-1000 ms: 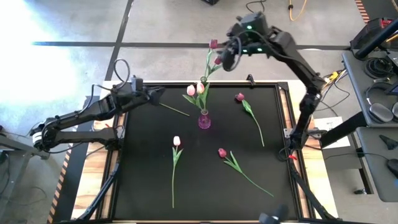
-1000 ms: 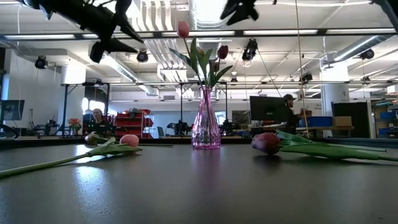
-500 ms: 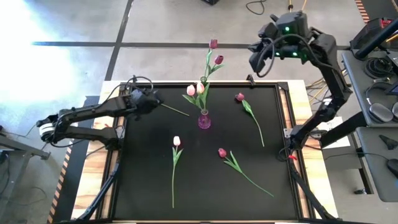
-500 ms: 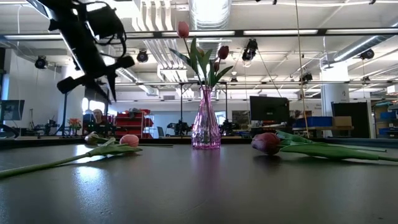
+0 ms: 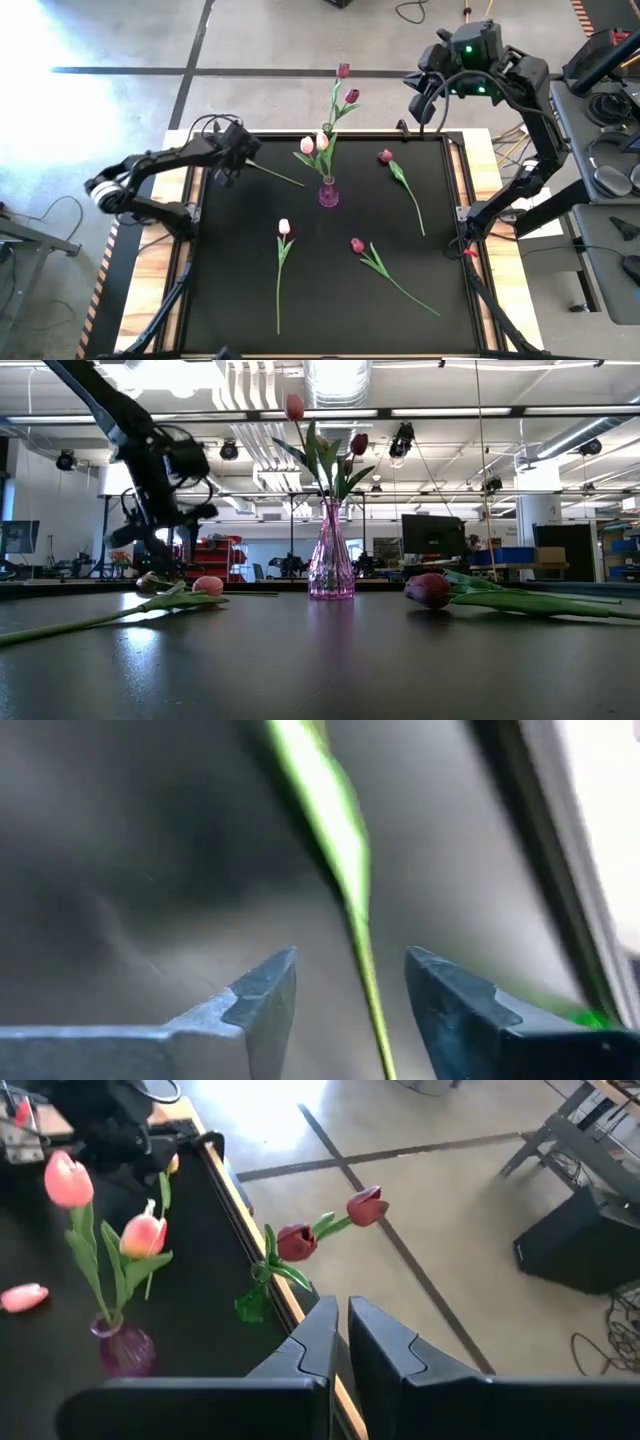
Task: Sort flowers into vase by color
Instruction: Put the top pink tulip into the purple vase
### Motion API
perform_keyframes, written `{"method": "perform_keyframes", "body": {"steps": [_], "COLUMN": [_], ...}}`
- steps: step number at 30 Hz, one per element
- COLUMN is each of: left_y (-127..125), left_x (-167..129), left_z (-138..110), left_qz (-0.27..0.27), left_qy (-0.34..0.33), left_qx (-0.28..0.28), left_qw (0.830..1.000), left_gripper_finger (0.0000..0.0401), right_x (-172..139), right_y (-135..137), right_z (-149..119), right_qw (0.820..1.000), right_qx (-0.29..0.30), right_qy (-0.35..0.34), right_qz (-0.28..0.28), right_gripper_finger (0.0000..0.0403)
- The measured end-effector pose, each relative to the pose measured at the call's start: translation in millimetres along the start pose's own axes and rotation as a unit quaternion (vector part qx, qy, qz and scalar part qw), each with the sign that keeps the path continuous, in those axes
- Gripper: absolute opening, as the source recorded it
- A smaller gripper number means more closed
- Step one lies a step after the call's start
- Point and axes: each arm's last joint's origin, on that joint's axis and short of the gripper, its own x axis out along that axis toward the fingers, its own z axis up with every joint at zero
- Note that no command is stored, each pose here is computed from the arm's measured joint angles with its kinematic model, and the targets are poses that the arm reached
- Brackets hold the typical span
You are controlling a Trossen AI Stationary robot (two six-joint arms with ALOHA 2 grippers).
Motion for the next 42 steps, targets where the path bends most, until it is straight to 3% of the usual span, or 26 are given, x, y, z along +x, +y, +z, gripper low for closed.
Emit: {"method": "perform_keyframes", "body": {"steps": [4,11,18,27,39,42], "left_y": [-2.7,-33.3,-51.9,-74.0,-58.7,-59.2], "left_x": [16.5,31.5,49.4,33.5,41.5,46.6], "left_z": [7.1,21.5,37.5,39.4,37.6,39.1], "left_qz": [0.033,0.043,0.107,0.184,0.213,0.188], "left_qy": [-0.006,-0.018,0.024,0.037,0.04,0.034], "left_qx": [-0.034,-0.048,-0.069,-0.044,-0.049,-0.049], "left_qw": [0.999,0.998,0.992,0.981,0.975,0.98], "left_gripper_finger": [0.0184,0.0185,0.0185,0.0185,0.0185,0.0185], "right_x": [-4.9,-16.6,-26.5,-28.6,-27.6,-27.6], "right_y": [0.2,0.6,0.6,0.0,-0.8,-0.8], "right_z": [-1.0,-3.0,-4.6,-5.5,-4.9,-4.9], "right_qw": [1.0,1.0,1.0,1.0,0.999,1.0], "right_qx": [-0.007,-0.007,-0.006,-0.014,-0.018,-0.018], "right_qy": [-0.003,-0.012,-0.022,-0.022,-0.024,-0.024], "right_qz": [-0.001,-0.003,-0.006,-0.009,-0.011,-0.011], "right_gripper_finger": [0.0022,0.0022,0.0022,0.0022,0.0022,0.0022]}}
